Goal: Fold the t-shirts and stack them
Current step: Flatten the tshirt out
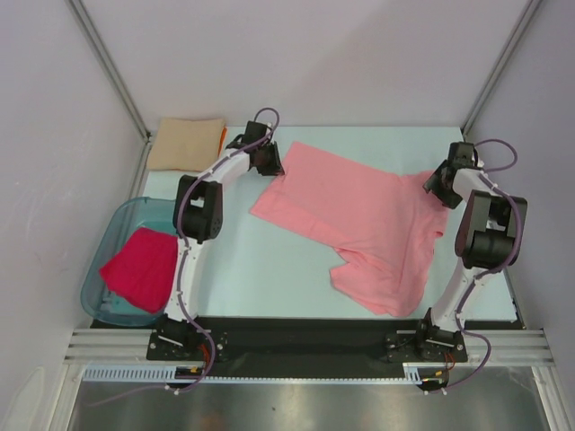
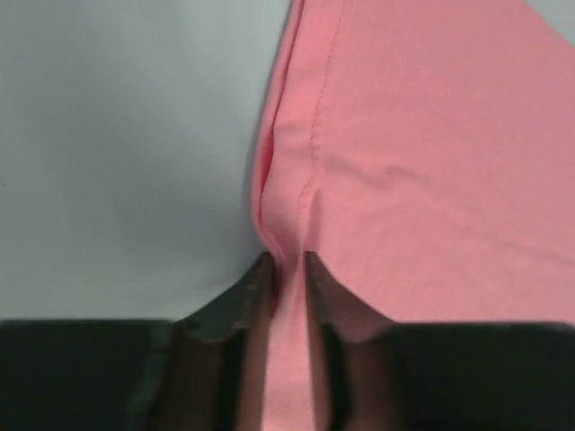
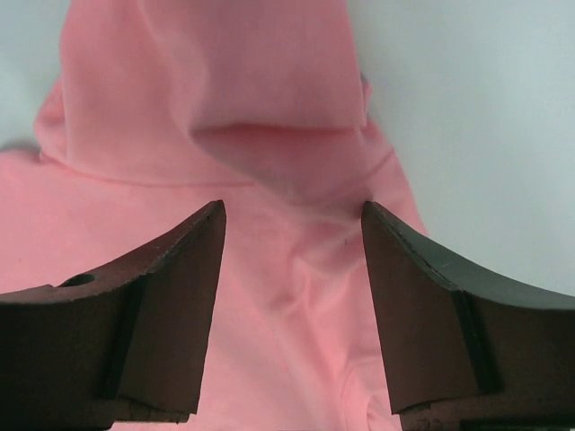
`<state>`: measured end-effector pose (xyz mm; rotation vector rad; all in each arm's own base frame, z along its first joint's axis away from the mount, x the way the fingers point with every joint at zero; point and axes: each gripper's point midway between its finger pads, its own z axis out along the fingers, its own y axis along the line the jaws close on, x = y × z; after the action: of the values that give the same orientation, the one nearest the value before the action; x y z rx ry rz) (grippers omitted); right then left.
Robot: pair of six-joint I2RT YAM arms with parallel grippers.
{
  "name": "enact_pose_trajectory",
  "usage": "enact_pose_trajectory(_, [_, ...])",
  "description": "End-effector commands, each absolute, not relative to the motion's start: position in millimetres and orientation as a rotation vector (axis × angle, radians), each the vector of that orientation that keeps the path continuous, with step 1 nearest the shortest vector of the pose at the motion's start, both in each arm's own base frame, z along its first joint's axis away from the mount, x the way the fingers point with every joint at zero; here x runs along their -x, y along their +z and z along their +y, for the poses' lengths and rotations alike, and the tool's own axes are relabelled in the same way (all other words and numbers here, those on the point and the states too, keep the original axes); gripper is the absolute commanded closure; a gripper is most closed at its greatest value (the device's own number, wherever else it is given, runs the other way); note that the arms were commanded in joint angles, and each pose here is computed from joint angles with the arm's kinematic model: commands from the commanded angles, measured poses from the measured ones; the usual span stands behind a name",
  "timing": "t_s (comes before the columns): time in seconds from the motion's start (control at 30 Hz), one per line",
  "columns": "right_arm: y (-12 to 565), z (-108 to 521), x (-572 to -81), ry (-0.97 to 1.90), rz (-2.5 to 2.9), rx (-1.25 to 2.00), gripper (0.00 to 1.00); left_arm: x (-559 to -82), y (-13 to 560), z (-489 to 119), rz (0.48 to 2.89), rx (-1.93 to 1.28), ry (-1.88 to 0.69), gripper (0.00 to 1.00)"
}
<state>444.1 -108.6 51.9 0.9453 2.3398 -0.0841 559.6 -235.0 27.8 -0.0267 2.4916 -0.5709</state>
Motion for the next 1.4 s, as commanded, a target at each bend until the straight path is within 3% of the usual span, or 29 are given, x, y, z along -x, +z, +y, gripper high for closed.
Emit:
enact_pose_trajectory(0.0, [57, -122, -464, -0.149, 2.311, -0.925, 0.33, -557, 14, -225, 2.548, 0.086, -0.636, 0.8])
enact_pose_trajectory(0.03, [54, -121, -466, -0.157, 2.319, -0.908, 0.34, -558, 16, -220, 2.545, 0.1, -0.628, 0.96])
enact_pose_trajectory(0.07, [54, -122, -472, -0.163, 2.316, -0.895, 0.34, -564, 25, -209, 2.516, 0.129, -0.623, 1.0])
enact_pose_trajectory(0.2, [42, -122, -489, -0.205, 2.334, -0.861, 0.42, -569, 53, -183, 2.433, 0.185, -0.611, 1.0])
enact_pose_trajectory(0.27, [33, -117, -496, -0.214, 2.349, -0.838, 0.51, -569, 60, -175, 2.381, 0.176, -0.58, 1.0])
enact_pose_trajectory(0.4, [40, -101, -515, -0.2, 2.332, -0.771, 0.72, -561, 106, -167, 2.243, 0.203, -0.576, 1.0])
enact_pose_trajectory(0.53, [57, -92, -516, -0.2, 2.315, -0.721, 1.0, -551, 147, -166, 2.156, 0.2, -0.602, 1.0])
enact_pose_trajectory(0.67, [90, -93, -497, -0.209, 2.28, -0.711, 1.0, -524, 179, -161, 2.121, 0.165, -0.604, 1.0])
enact_pose_trajectory(0.83, [176, -90, -456, -0.179, 2.092, -0.71, 1.0, -476, 212, -150, 2.05, 0.173, -0.613, 1.0])
enact_pose_trajectory(0.9, [189, -88, -439, -0.163, 2.051, -0.708, 1.0, -455, 242, -145, 1.985, 0.167, -0.625, 1.0])
enact_pose_trajectory(1.13, [330, -80, -368, -0.05, 1.726, -0.677, 1.0, -379, 344, -137, 1.742, 0.071, -0.685, 1.0])
enact_pose_trajectory(1.37, [401, -66, -301, 0.026, 1.543, -0.648, 1.0, -298, 431, -121, 1.513, -0.014, -0.686, 1.0])
